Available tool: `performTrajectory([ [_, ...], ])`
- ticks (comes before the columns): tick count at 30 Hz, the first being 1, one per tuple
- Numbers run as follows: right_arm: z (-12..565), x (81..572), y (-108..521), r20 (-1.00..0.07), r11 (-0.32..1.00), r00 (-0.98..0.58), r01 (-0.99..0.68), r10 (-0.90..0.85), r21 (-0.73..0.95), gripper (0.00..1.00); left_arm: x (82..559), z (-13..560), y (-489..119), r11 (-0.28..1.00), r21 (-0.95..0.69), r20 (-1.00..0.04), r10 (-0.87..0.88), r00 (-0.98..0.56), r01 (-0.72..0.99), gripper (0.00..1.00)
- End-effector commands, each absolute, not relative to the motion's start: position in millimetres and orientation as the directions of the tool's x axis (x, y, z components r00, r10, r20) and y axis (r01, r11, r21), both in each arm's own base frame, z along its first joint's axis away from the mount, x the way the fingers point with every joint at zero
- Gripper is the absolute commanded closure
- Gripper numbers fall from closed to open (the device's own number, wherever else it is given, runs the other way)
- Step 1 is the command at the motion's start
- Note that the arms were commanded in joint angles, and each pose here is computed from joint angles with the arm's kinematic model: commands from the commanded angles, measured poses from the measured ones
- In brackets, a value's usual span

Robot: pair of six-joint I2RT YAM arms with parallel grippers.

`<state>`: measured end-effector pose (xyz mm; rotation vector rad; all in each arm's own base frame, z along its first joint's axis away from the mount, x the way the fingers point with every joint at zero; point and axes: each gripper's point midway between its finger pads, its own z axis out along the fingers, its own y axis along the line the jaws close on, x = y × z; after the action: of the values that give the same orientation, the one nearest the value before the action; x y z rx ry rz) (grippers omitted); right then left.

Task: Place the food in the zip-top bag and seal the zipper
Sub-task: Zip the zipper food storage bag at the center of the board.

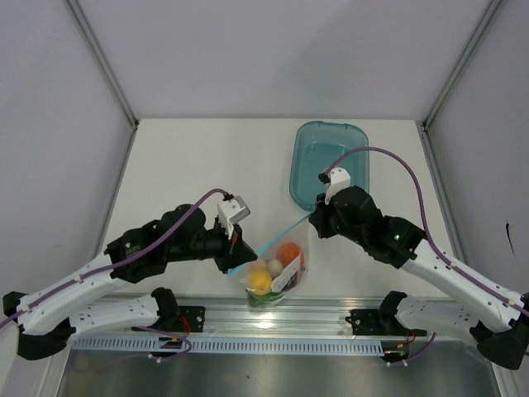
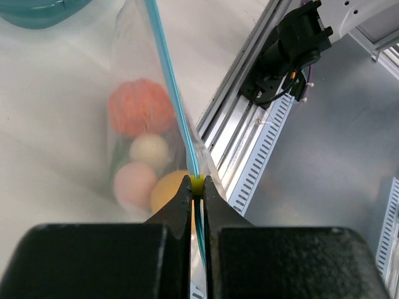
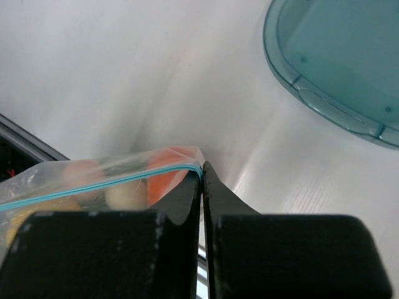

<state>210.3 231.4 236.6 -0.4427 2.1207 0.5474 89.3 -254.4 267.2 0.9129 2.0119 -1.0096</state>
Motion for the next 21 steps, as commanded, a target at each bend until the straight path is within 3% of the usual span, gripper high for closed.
performTrajectory([
  [1, 234.2, 224.6, 188.9, -0.842, 0.933, -0.539, -0.316, -0.028, 0.172, 1.00, 69.9, 267.0, -237.0, 0.435, -0.397, -0.791, 0.284, -0.542, 0.808, 0.99],
  [11, 216.6, 214.7, 186.5, -0.815, 0.930, -0.579, -0.313, -0.026, 0.192, 1.00, 70.4, 242.3, -207.8, 0.542, -0.391, -0.757, 0.270, -0.595, 0.744, 0.99],
  [21, 211.5, 216.4, 190.2, -0.807, 0.930, -0.590, -0.310, -0.026, 0.197, 1.00, 86.5, 231.9, -175.1, 0.698, -0.390, -0.754, 0.133, -0.643, 0.601, 0.99],
])
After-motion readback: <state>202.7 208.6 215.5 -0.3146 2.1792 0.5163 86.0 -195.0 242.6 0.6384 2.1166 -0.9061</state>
